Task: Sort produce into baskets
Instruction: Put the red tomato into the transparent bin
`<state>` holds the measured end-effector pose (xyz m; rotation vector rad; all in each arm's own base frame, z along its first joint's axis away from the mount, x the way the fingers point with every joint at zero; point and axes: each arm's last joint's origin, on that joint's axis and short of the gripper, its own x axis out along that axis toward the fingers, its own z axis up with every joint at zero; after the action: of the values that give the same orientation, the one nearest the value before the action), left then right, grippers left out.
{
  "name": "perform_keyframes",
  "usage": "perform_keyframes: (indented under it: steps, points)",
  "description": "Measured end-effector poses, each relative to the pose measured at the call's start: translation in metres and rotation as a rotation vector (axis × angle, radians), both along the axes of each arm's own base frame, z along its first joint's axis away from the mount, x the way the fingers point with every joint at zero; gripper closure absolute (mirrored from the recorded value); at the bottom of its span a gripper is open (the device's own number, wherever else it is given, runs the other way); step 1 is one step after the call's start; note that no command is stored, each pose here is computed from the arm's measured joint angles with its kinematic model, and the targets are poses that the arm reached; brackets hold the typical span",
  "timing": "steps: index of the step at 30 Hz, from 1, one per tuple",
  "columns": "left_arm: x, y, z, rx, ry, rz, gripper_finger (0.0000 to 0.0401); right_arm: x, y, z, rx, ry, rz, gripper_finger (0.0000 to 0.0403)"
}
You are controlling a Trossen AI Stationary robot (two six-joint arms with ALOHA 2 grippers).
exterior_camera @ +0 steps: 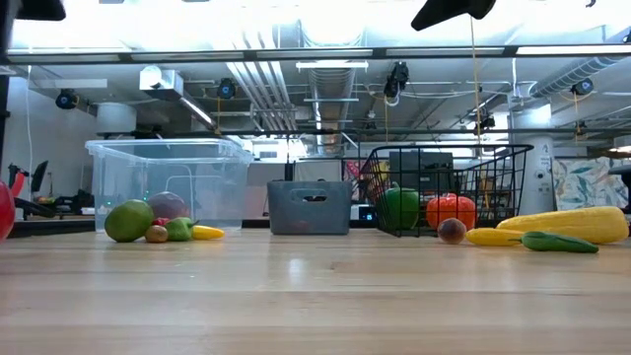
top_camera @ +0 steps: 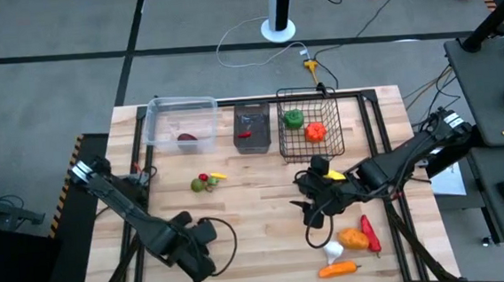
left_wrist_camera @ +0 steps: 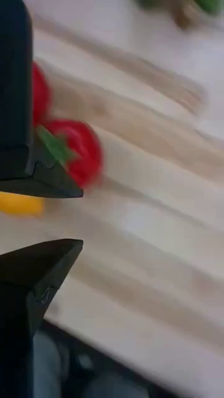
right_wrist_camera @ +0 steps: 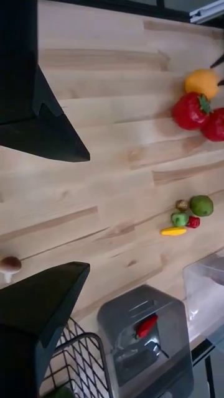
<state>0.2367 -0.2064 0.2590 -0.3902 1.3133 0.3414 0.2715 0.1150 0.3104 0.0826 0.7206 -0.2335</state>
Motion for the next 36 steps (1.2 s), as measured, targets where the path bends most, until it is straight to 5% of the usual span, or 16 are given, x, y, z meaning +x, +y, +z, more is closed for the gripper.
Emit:
perform_keyframes:
  steps: [6,15,29,36]
  points:
    - [0.005,-0.007,-0.01,0.032,0.143,0.014,0.0301,0.0,0.0,-0.004,0.0,0.0,0.0,0.0139]
    - [0.006,-0.007,-0.011,0.042,0.136,0.037,0.0287,0.001,0.001,-0.004,0.007,-0.011,0.003,0.0131]
    - [0.003,-0.003,-0.022,0.112,0.25,0.07,0.0068,0.003,0.001,-0.003,0.012,-0.033,0.012,0.0115]
    - [0.006,-0.004,-0.028,0.138,0.25,0.052,0.0019,0.003,0.001,-0.002,0.013,-0.034,0.012,0.0115]
